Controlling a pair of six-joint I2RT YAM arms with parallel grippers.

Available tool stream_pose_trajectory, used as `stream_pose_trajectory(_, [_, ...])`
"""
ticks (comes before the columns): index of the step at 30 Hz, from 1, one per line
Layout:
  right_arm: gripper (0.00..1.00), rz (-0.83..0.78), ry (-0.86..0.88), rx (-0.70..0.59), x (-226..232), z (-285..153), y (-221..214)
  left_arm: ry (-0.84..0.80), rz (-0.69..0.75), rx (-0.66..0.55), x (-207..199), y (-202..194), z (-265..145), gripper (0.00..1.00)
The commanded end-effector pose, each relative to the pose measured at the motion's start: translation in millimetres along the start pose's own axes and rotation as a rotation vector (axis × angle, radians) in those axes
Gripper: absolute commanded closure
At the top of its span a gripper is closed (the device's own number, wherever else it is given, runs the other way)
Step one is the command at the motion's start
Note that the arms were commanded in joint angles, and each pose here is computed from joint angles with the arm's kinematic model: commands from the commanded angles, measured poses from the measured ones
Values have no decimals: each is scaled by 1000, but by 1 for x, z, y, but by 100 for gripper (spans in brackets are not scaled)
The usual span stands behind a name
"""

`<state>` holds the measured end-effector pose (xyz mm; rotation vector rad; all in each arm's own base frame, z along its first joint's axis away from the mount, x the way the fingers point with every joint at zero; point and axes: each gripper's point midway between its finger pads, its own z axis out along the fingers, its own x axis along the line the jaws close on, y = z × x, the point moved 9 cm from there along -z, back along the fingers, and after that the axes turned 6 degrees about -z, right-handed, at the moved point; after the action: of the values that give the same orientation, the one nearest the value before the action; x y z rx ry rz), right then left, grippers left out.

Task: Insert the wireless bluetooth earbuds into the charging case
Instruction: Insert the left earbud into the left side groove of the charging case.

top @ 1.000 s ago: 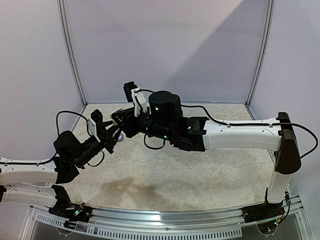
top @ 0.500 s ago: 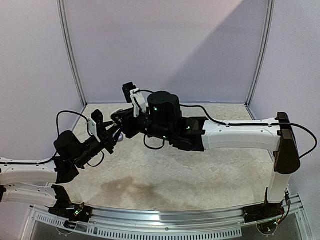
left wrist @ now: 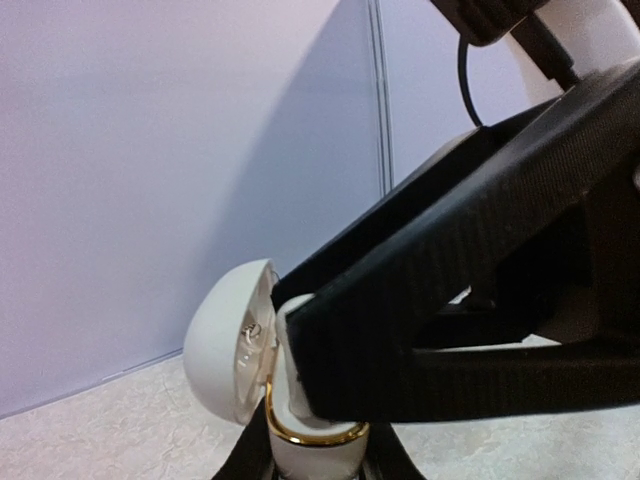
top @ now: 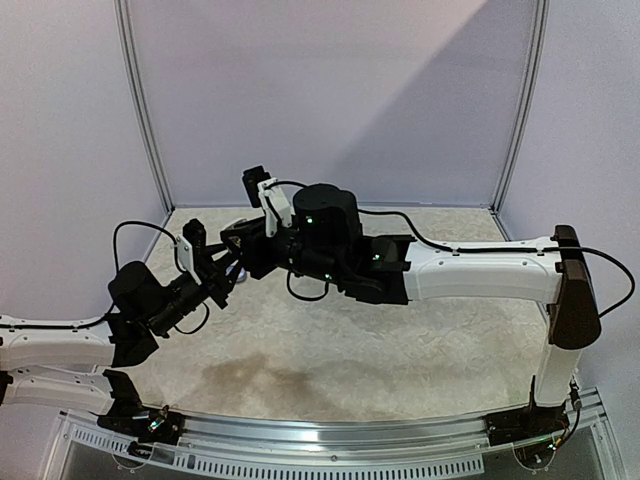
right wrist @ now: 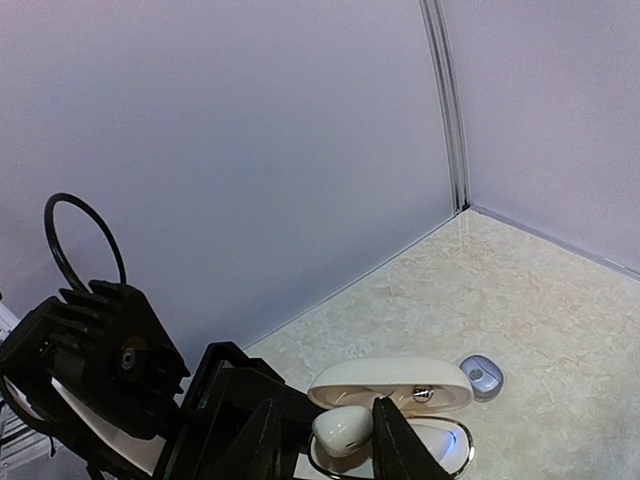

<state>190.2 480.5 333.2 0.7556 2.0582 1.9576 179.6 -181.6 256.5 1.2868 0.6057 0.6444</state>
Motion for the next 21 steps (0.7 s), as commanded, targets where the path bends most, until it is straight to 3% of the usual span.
stream_pose_trajectory(1, [68, -30, -54, 77, -6, 7, -18, -22, -21, -80, -1, 17, 1, 100])
stream_pose_trajectory(21, [50, -99, -73, 117, -6, 6, -14, -43, -122, -47, -2, 16, 1, 100])
